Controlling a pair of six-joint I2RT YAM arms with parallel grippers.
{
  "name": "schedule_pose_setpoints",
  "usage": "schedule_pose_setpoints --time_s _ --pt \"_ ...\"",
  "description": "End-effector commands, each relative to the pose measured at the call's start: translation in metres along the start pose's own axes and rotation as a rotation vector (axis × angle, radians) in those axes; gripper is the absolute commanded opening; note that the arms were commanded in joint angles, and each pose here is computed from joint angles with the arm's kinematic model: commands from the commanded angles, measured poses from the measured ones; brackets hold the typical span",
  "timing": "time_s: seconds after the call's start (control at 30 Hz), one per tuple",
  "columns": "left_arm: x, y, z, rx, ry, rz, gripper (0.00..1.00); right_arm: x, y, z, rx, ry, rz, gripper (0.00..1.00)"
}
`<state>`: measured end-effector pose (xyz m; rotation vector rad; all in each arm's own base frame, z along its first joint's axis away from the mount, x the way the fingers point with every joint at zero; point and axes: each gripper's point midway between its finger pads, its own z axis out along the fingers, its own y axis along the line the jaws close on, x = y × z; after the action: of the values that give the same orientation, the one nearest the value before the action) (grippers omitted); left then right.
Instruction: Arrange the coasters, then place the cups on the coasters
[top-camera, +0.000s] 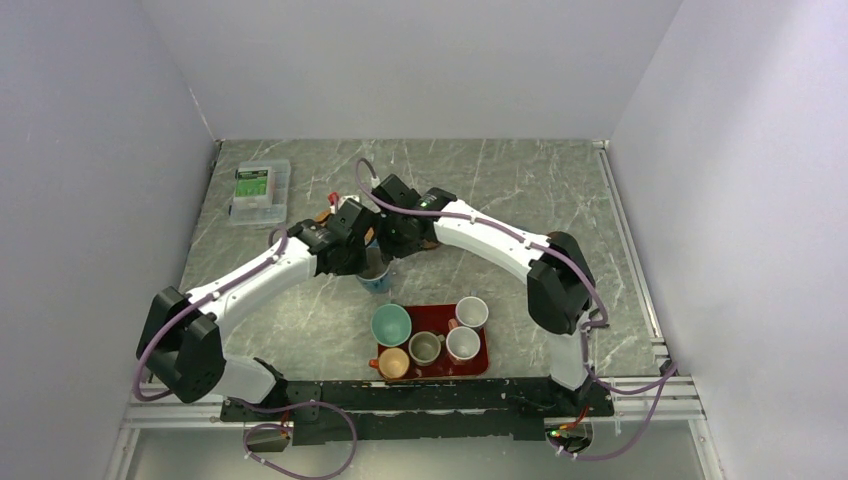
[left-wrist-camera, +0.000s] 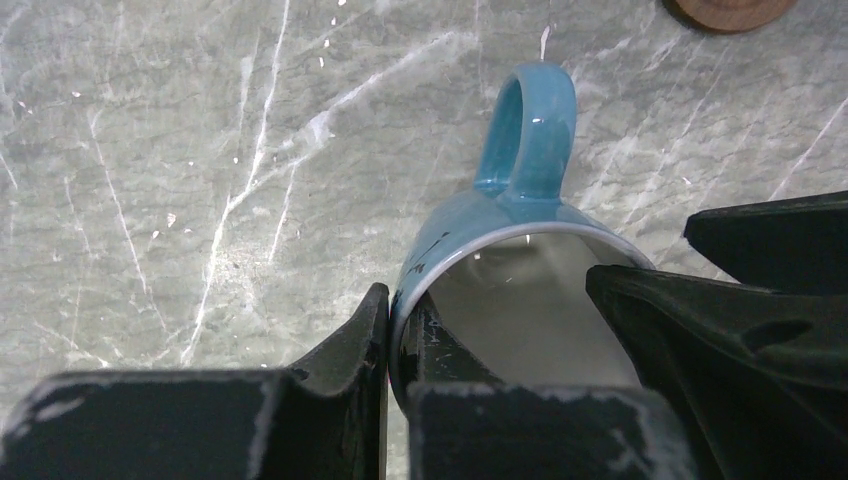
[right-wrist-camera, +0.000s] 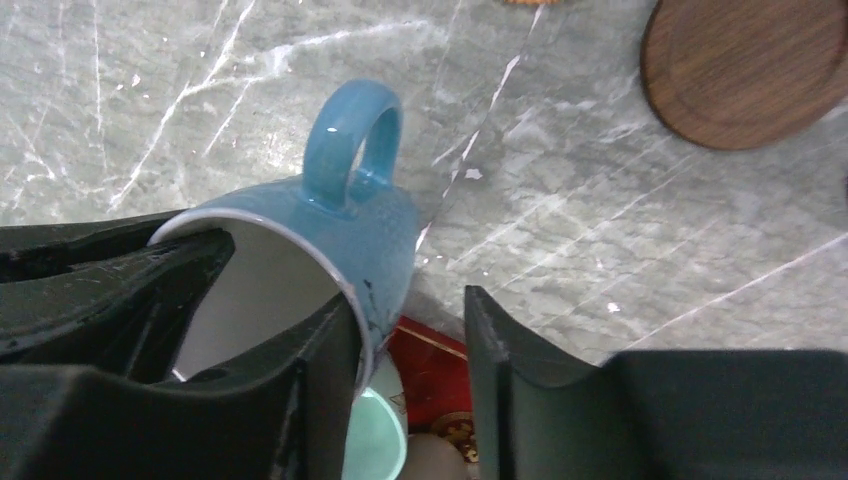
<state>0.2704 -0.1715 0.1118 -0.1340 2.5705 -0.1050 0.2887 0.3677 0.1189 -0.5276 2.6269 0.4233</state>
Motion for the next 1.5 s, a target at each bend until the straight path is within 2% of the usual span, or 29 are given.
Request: schedule_pose_setpoints --time_s 0.0,0.2,0.33,0.7,1.03,1.3,1.47 --pt "-0.019 0.002 -0.022 0.012 -0.056 -0.021 0.03 -0.033 -0.007 -0.041 0.017 -0.139 0.012 0.48" --pt "-0.019 0.004 -0.018 0.014 -0.046 -0.034 0.03 -0.031 -0.008 -0.056 -0.018 -0.165 0.034 0.59" --pt "-0.021 0.008 -0.018 0.008 -0.047 -0.038 0.03 -0.031 -0.006 -0.068 -0.085 -0.186 0.061 0.61" --pt "-0.053 0.033 -0.048 0.008 -0.152 -0.064 0.03 -0.067 -0.015 -0.136 -0.245 -0.460 0.052 0.69" --pt "-0.110 0.071 -0.072 0.100 -0.248 0.056 0.03 -0.087 -0.100 -0.157 -0.214 -0.552 0.100 0.71" --pt "-0.152 0.105 -0.067 0.177 -0.289 0.106 0.03 -0.082 -0.170 -0.187 -0.103 -0.633 0.121 0.73" --pt "-0.168 0.117 -0.060 0.227 -0.325 0.109 0.03 -0.073 -0.196 -0.195 -0.092 -0.669 0.138 0.74"
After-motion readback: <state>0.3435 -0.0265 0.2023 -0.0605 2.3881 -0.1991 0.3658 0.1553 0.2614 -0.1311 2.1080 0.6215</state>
